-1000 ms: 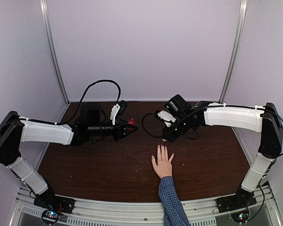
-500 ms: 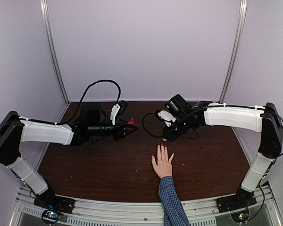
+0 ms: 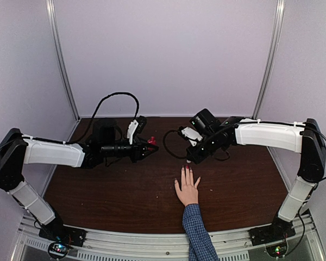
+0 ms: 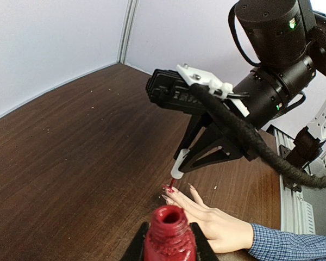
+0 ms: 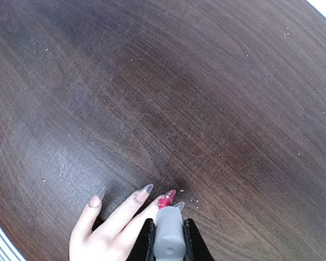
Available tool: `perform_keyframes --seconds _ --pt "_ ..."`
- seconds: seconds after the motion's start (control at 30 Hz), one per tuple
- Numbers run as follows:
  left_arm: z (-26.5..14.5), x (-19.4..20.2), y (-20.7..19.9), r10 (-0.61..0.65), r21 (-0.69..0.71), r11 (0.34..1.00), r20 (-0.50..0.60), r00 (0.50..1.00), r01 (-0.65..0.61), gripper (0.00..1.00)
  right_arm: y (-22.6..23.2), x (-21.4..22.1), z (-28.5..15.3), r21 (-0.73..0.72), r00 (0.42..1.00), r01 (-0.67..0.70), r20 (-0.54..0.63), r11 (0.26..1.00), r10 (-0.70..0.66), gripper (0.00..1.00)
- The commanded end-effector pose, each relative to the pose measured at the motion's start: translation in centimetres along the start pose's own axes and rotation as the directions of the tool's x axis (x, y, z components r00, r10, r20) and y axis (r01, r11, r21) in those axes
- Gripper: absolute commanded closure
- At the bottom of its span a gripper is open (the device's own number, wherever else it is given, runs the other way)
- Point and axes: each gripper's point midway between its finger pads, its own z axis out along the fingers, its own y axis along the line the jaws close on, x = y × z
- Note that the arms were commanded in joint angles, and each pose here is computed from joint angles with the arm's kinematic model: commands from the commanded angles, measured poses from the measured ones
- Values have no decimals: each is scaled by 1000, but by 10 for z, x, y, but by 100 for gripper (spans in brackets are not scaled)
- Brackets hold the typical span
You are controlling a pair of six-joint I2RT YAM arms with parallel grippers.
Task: Paint the nails
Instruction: Paint the hand on the nail.
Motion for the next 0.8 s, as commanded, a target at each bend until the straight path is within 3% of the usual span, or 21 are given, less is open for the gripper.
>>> perform_keyframes --seconds 0.0,0.77 --pt "-1 -12 -1 23 10 1000 51 998 -24 100 3 -9 -5 -26 999 -12 40 1000 13 100" --pt "-1 -12 -1 24 11 1000 54 998 -25 100 -3 -12 -21 3 997 -19 75 1000 18 100"
